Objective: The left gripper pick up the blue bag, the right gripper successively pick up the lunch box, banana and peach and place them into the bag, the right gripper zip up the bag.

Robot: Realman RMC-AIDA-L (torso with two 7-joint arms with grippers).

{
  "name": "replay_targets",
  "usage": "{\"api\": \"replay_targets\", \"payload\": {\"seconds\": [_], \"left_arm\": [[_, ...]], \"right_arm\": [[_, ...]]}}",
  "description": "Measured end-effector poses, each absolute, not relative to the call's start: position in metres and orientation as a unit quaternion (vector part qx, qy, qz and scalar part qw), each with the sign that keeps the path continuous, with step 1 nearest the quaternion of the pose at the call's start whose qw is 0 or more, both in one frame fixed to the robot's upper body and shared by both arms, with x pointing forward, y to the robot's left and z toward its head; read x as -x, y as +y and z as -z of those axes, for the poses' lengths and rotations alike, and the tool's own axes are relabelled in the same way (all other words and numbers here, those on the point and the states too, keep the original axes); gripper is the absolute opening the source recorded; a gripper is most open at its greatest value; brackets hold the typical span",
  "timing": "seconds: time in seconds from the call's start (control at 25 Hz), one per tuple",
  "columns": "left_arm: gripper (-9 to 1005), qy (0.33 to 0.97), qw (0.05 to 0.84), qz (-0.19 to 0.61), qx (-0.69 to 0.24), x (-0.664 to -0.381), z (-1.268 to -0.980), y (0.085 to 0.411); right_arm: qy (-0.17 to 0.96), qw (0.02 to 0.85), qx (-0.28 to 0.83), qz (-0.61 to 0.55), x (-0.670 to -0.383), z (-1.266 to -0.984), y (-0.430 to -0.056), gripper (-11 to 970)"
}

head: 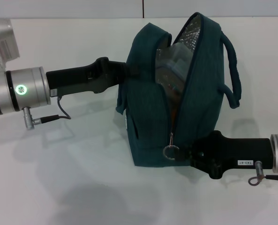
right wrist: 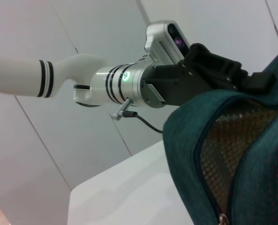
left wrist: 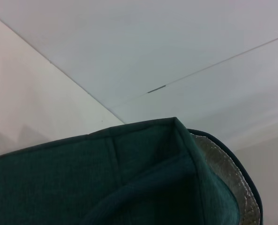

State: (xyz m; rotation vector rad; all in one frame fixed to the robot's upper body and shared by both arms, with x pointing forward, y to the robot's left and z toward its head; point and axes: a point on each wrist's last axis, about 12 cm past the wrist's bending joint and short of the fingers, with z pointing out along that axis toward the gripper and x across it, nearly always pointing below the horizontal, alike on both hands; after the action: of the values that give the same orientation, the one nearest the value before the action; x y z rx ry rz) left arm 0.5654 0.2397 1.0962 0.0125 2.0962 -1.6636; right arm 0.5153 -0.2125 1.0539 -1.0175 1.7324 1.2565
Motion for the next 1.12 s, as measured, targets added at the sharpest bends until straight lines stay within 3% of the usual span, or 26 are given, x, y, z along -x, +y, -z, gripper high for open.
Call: {"api": "replay_targets", "payload": {"seconds": [0.08, 0.68, 1.12], "left_arm": [[34, 0.762, 0.231, 0.605, -0.004, -0.565, -1.096, 0.240], [33, 0.761, 0.241, 0.603, -0.014, -0.564, -1.096, 0.242], [33, 0.753, 0.272, 0.597, -0.049, -0.563, -1.095, 0.237]], "right_arm": [[0.678, 0.377, 0.396, -0.491, -0.515, -1.053, -0.213, 15], [0.649, 0.451, 0.334, -0.514, -0.496, -1.061, -0.249, 4], [0.598, 0.520, 0.324, -0.517, -0.511, -1.081, -0.242, 5]]}}
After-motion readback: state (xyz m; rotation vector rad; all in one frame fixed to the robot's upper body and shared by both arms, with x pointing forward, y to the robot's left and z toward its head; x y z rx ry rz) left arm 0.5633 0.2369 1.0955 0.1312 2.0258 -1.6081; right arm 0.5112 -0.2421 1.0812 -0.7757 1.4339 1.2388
